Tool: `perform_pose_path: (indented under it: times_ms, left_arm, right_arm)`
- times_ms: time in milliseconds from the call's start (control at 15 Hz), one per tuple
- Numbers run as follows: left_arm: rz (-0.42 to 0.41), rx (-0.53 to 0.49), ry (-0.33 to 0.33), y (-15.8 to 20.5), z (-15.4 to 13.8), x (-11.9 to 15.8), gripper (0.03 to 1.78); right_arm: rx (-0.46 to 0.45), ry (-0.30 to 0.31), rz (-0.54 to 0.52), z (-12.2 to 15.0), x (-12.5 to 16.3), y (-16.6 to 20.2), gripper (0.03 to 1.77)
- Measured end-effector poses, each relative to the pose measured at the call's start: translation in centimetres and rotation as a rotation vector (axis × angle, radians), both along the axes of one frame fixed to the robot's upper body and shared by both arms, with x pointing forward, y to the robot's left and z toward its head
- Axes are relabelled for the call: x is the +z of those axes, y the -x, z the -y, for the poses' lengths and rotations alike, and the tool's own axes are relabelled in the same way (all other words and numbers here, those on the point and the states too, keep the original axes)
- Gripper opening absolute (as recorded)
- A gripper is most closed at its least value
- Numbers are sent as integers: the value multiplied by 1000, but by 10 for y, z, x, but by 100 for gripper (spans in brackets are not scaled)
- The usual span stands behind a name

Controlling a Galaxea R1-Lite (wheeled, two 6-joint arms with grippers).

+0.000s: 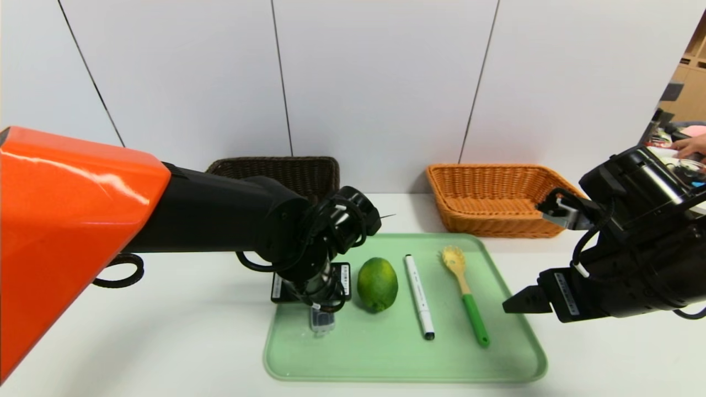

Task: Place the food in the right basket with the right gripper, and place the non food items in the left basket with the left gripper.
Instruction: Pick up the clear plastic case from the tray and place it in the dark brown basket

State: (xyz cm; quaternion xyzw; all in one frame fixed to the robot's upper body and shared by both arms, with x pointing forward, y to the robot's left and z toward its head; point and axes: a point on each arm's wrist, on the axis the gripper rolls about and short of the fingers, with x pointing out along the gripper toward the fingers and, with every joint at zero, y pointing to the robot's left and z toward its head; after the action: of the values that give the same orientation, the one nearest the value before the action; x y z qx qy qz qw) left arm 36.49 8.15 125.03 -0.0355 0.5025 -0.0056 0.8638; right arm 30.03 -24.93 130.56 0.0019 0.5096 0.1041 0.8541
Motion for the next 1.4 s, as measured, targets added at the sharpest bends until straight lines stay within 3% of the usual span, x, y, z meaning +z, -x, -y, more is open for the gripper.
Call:
perform_pose_path:
  times_ms: [267, 333, 600, 800, 1400]
  left_arm:
    - [-2, -2, -2, 0, 0, 0, 75]
    - [-3, -2, -2, 0, 0, 0, 57]
    - [-3, -2, 0, 2, -1, 2, 57]
    - [33, -6, 12, 10, -9, 21, 57]
    - [291, -89, -108, -3, -92, 114, 57]
  right_arm:
    - [-1, -2, 2, 0, 1, 1, 170]
    - [-1, -1, 3, 0, 1, 1, 170]
    - [0, -4, 6, 1, 2, 2, 170]
    - [-1, -6, 11, 2, 3, 3, 170]
    - [-3, -7, 14, 4, 3, 7, 170]
